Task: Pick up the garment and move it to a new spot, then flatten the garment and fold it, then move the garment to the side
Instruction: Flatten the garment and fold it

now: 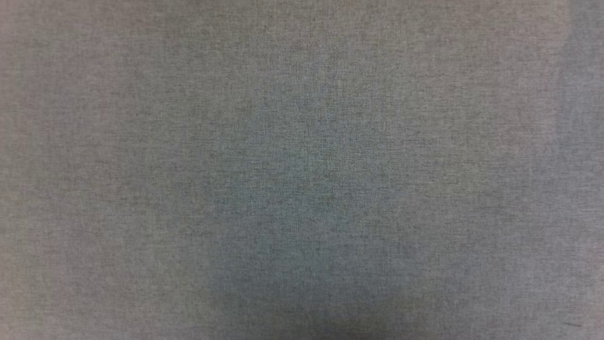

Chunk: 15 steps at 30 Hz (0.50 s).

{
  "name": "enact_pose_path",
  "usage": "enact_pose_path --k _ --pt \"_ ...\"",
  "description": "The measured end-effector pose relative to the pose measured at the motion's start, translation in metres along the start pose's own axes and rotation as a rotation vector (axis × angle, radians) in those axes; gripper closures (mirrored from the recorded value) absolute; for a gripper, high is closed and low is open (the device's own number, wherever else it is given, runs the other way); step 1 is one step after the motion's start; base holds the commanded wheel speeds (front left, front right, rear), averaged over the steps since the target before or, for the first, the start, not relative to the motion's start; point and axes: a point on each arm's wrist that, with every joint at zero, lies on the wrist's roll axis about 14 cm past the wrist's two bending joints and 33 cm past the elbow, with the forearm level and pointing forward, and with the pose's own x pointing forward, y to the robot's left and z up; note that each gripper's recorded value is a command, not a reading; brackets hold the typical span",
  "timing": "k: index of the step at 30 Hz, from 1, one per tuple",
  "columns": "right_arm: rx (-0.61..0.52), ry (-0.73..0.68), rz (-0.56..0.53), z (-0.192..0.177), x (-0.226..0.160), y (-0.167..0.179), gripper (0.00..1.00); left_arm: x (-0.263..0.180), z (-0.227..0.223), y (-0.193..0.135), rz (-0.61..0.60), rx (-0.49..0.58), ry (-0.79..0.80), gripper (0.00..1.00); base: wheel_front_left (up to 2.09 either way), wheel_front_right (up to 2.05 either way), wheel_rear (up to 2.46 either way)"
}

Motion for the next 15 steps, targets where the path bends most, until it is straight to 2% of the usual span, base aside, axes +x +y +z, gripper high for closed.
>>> enact_pose_path --k 2,7,15 --pt "0.006 0.028 0.003 -0.022 0.001 0.004 1.0 0.0 -0.018 -0.003 0.001 -0.02 -0.003 1.0 0.0 0.0 0.0" --pt "0.007 0.049 0.012 -0.045 -0.002 0.01 1.0 -0.01 -0.055 -0.018 -0.02 -0.051 0.049 1.0 0.0 0.0 0.0" --pt "0.021 0.149 0.034 -0.09 -0.033 0.016 1.0 -0.056 -0.106 -0.021 -0.006 -0.116 0.179 1.0 0.0 0.0 0.0"
